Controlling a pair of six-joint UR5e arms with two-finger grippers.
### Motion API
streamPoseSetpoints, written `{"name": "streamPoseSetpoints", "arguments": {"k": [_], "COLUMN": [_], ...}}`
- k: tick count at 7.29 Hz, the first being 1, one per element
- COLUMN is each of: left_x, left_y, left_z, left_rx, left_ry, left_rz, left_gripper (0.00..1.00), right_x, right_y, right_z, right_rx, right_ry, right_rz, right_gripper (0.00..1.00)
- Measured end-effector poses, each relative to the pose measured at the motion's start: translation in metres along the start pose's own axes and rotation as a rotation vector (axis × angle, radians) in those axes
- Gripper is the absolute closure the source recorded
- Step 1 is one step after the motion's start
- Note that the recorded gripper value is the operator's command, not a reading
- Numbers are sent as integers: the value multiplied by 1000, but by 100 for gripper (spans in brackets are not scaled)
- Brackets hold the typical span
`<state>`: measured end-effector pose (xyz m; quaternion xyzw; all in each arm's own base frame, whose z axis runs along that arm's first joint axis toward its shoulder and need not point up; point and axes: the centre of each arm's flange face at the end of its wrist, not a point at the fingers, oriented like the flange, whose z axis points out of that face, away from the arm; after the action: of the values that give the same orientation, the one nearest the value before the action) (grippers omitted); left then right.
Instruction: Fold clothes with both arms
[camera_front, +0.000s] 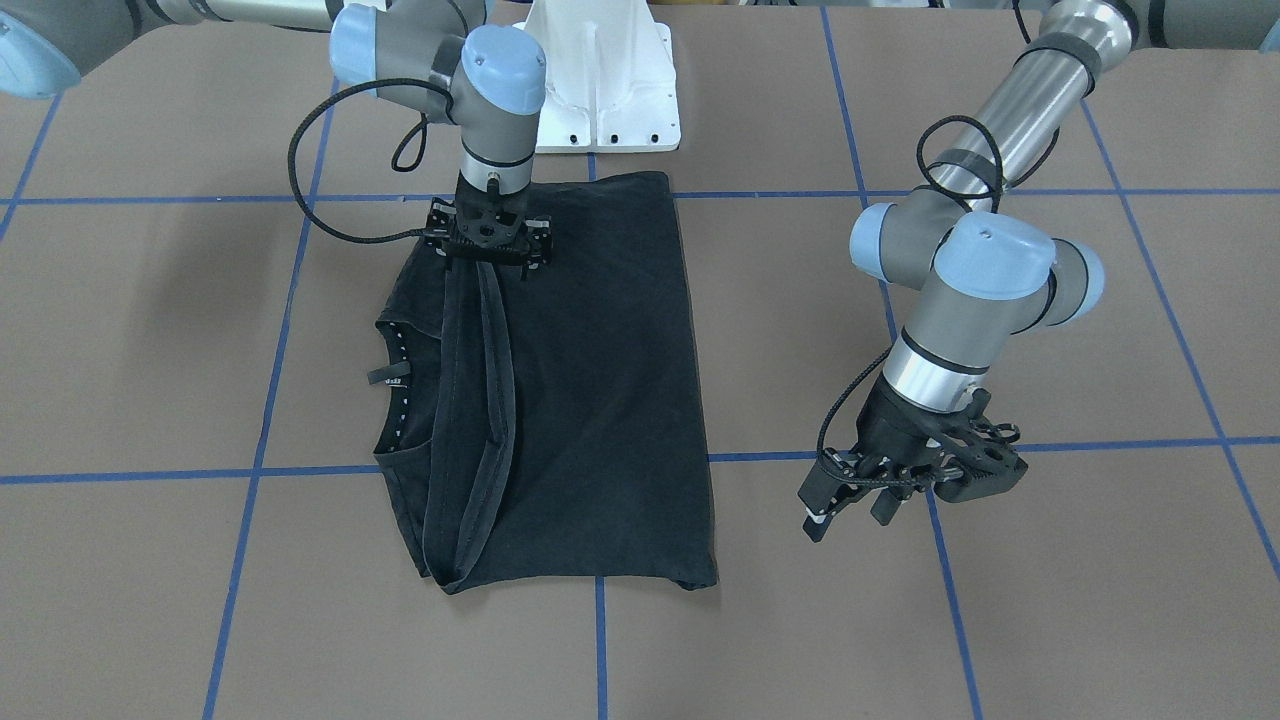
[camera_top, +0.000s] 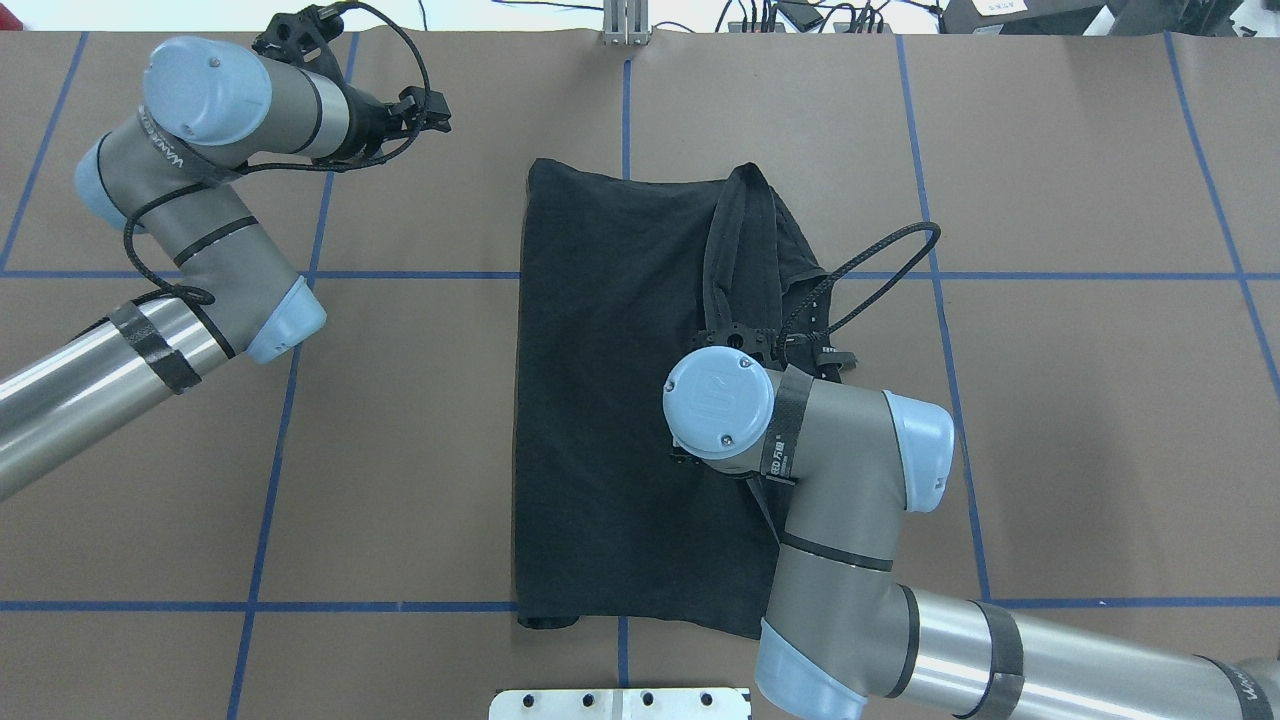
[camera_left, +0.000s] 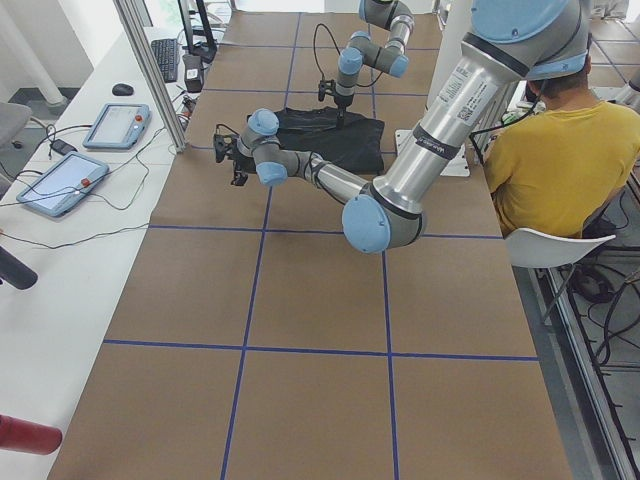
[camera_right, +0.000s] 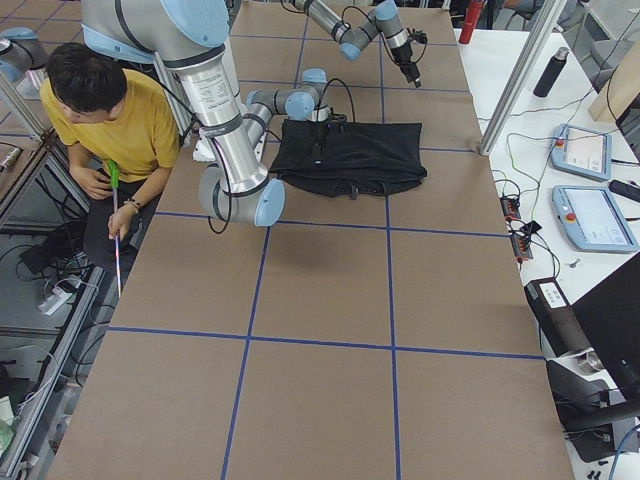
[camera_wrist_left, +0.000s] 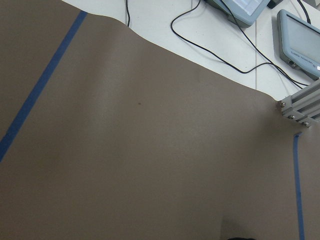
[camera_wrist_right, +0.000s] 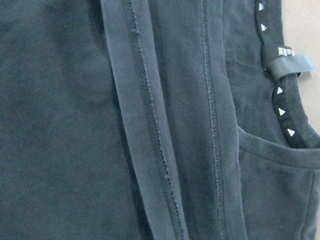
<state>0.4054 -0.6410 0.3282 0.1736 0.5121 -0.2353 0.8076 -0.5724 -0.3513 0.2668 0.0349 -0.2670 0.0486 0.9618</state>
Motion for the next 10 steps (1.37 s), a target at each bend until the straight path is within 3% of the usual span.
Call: {"name": "streamPoseSetpoints", "arguments": {"k": [3,6,8,10], "left_x": [-1,1,3,4], "left_y": [0,-1,-1,-1], "left_z": [0,-2,-5,-6], "left_rx": [1,2,4,4], "left_ry": [-1,3,11,12], "left_rz": [-1,-1,0,0], "left_gripper": [0,0,0,0], "right_x": [15,69,112,126], "right_y": [0,9,12,-7], "right_z": [7,21,16,0], "right_rx": [-5,-9,-6,4], "right_ry": [19,46,50,31], "right_rz": [-54,-100,-150,-153], "right_gripper": [0,0,0,0]}}
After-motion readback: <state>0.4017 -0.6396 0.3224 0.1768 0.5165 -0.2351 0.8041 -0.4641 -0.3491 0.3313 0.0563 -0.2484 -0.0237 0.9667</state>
